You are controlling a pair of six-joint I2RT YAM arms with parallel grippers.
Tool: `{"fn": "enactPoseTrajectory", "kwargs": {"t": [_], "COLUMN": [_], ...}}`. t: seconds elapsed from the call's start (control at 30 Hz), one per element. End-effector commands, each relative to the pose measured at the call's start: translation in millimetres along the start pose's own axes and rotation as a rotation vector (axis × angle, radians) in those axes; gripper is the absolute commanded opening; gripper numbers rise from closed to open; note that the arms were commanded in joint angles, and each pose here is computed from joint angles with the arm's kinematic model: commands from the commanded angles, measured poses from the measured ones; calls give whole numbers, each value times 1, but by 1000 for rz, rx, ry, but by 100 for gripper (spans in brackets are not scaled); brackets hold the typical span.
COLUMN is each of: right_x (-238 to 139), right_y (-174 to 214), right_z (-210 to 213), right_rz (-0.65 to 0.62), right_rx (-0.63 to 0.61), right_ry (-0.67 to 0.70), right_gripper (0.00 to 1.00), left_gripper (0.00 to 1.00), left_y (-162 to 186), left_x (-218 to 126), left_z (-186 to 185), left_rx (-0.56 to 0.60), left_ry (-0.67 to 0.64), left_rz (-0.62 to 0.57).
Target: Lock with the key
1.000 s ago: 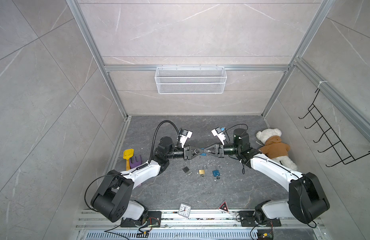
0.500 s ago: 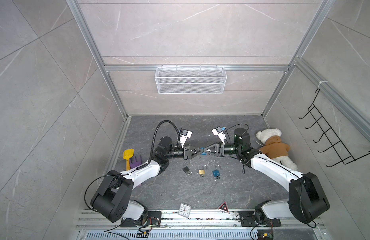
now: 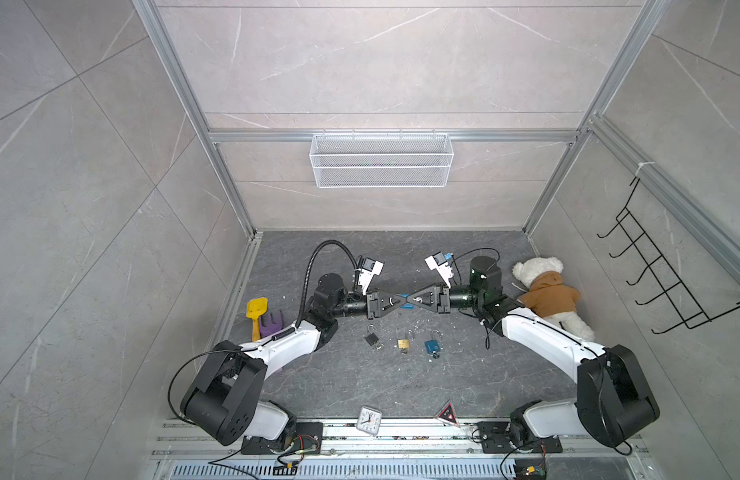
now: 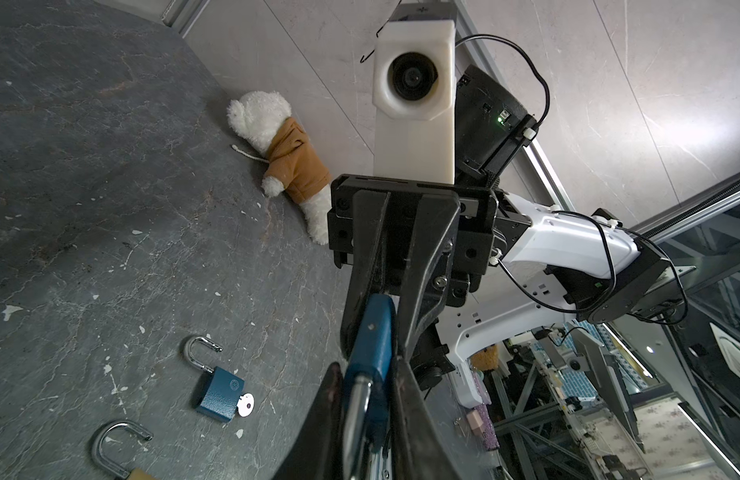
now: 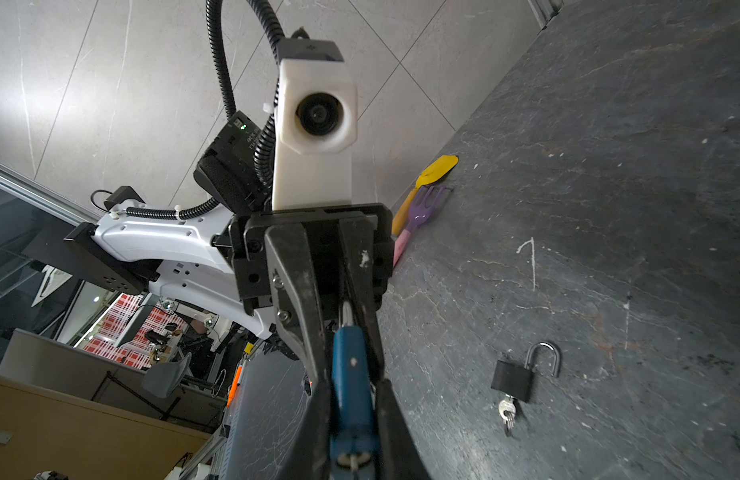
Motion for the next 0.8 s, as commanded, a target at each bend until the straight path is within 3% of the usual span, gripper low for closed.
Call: {"fn": "enactPoseTrajectory", "kwargs": {"t": [0.0,0.1,0.17,0.37,0.53,0.77], "right_x": [-2,-2,-3,-12,-19,-19], "right_y": [-3,-1,-2,-3,-3,-4], "right_z": [-3,-2,-2,-2,-1,2], "right_rz": [-34,-31,-39,-73,-92,-84], "right_rx": [-8,-6,-4,14,27,35], "right_ry": [8,7,15,25,16,-20], "right_gripper": [0,0,5,41,41,32], "left_gripper": [3,0,0,0,0,0], "left_y": [-9,-10,-10,-12,-13,-13], "left_x": [1,2,2,-8,-12,-12], "left_z": [-12,-11,-10,-6,-7,-6], "left_rx": [64,57,54,51,57,55], "left_ry": [73,83,81,65,57,43], "left_rz": [-29,-41,-50,-108,-124,-114]}}
Point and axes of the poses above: each gripper's point midway between its finger pads, its own x axis out along the fingers, its own z axis along the line the jaws close on, y = z × x, the point moved 10 cm from there along -x, back along the fingers, and after that the axes turned 12 degrees about x, right-handed, at the moved point
